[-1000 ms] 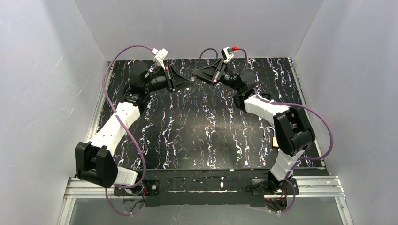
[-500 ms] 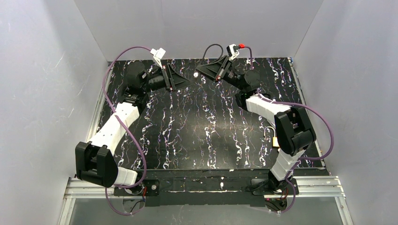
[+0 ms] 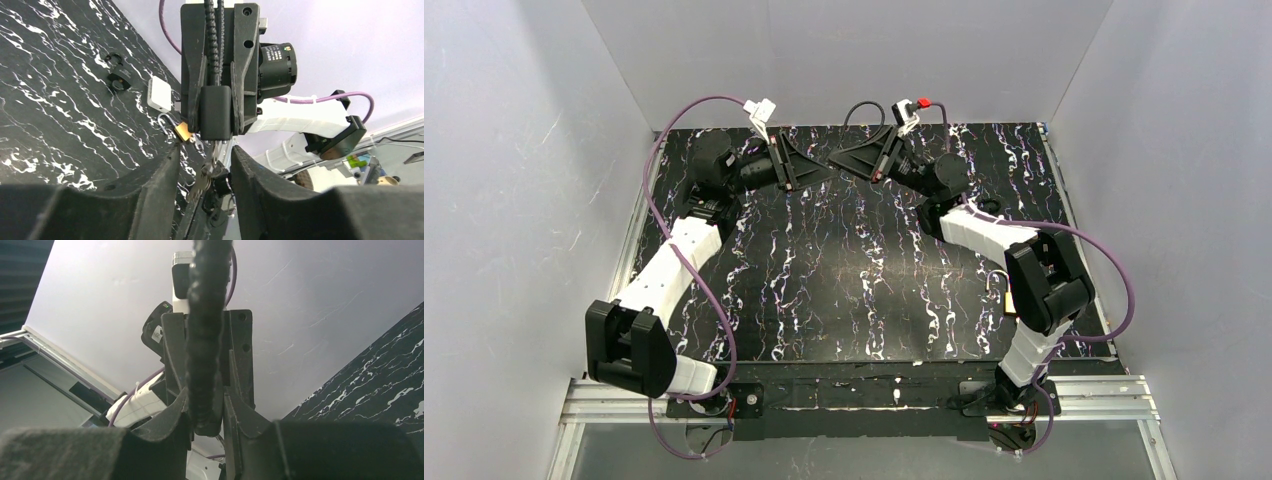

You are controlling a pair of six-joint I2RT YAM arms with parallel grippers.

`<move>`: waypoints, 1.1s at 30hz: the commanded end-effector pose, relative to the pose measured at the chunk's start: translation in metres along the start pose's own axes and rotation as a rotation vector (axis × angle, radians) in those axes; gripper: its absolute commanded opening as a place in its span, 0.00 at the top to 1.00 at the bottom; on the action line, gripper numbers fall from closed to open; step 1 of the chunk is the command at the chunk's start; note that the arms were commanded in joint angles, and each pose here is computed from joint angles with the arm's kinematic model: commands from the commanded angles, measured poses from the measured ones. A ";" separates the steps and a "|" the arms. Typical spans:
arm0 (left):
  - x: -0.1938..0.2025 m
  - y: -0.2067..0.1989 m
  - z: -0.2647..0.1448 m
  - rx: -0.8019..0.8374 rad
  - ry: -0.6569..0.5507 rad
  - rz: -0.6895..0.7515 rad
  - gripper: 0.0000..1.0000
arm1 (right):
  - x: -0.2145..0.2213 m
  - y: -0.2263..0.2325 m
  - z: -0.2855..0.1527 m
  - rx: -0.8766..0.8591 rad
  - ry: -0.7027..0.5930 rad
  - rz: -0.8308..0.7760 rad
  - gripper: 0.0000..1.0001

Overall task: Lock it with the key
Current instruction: Lock the lock.

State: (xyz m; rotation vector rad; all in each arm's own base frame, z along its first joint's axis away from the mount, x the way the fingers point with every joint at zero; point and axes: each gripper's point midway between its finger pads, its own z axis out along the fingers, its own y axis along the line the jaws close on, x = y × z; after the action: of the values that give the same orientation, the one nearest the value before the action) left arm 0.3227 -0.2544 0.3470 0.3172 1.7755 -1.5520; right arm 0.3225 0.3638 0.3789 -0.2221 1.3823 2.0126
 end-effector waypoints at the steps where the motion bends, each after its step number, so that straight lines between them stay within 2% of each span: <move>1: -0.012 -0.018 0.000 0.051 -0.018 0.062 0.66 | -0.004 0.042 0.002 -0.099 -0.009 -0.101 0.99; 8: -0.011 -0.023 -0.001 0.075 -0.025 0.067 1.00 | -0.005 0.042 0.003 -0.100 -0.015 -0.095 0.99; 12: -0.016 -0.018 0.000 0.056 -0.054 0.076 1.00 | -0.007 0.031 0.003 -0.058 -0.033 -0.068 0.99; 15: -0.014 -0.008 0.004 0.010 -0.056 0.117 1.00 | -0.015 0.003 0.006 0.053 -0.060 -0.004 0.99; 18: -0.005 0.014 0.010 -0.127 0.003 0.196 1.00 | -0.027 -0.016 0.013 0.113 -0.080 0.035 0.99; 21: 0.002 0.031 0.010 -0.287 0.057 0.279 1.00 | -0.036 -0.019 0.021 0.124 -0.098 0.050 0.99; 24: 0.001 0.041 0.006 -0.374 0.064 0.304 1.00 | -0.041 -0.015 0.024 0.097 -0.113 0.049 0.99; 26: 0.010 0.030 0.008 -0.299 0.083 0.231 1.00 | -0.041 -0.005 0.024 0.048 -0.116 0.026 0.99; 28: 0.013 0.007 0.013 -0.083 0.071 0.075 1.00 | -0.041 0.008 0.024 -0.013 -0.112 -0.011 0.99; 30: 0.006 -0.018 0.019 0.105 0.043 0.004 1.00 | -0.040 0.028 0.022 -0.104 -0.105 -0.056 0.99; 33: 0.005 -0.027 0.021 0.198 0.056 -0.120 1.00 | -0.038 0.054 0.016 -0.213 -0.103 -0.099 0.99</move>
State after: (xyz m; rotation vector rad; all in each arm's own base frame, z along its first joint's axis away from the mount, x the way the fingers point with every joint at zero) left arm 0.3538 -0.2598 0.3450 0.2787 1.7473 -1.4133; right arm 0.3565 0.3694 0.3697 -0.0888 1.4628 2.0151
